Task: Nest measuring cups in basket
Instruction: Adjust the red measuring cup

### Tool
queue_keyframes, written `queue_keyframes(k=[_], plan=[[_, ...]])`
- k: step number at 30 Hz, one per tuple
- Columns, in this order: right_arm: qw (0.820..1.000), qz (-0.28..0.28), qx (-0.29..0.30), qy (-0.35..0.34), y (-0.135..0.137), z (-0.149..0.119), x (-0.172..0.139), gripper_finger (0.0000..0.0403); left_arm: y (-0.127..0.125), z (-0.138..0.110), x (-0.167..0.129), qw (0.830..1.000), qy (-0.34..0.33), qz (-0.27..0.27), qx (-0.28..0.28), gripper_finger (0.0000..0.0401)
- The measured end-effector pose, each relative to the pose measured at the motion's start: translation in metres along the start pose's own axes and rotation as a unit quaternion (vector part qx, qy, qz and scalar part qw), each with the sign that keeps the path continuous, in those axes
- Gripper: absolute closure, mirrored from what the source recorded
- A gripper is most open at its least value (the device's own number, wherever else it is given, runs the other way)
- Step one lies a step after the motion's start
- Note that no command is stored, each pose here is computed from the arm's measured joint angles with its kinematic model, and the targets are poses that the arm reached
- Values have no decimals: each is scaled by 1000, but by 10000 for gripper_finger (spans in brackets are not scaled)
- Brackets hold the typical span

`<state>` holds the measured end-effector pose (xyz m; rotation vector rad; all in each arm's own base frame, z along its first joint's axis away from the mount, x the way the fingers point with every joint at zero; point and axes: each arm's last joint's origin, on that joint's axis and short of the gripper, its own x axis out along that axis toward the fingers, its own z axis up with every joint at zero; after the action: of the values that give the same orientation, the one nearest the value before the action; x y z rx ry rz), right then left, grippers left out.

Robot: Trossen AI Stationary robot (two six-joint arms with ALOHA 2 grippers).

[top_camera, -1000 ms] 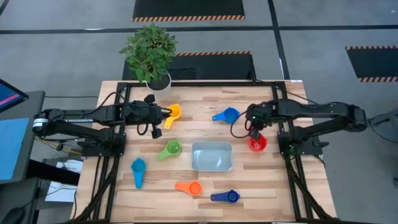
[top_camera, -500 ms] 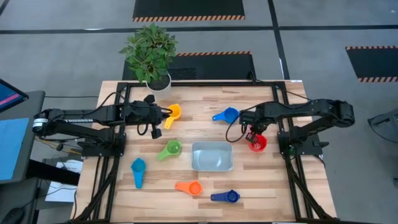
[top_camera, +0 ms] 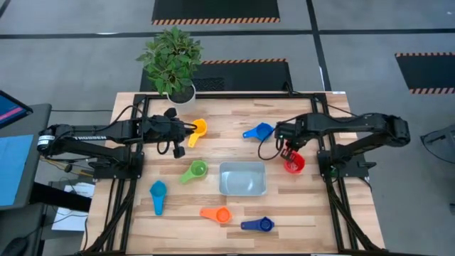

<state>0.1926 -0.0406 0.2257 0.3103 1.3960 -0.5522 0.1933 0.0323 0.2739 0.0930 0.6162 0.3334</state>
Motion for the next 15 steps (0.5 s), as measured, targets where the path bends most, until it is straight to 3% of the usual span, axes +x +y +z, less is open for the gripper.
queue_keyframes(k=[8,15], plan=[[1000,10,18,-8,1,-1,-3,361,0,0,0,1000,0,0,-3,401],[999,-2,-34,27,8,3,10,361,0,0,0,1000,0,1,-11,401]])
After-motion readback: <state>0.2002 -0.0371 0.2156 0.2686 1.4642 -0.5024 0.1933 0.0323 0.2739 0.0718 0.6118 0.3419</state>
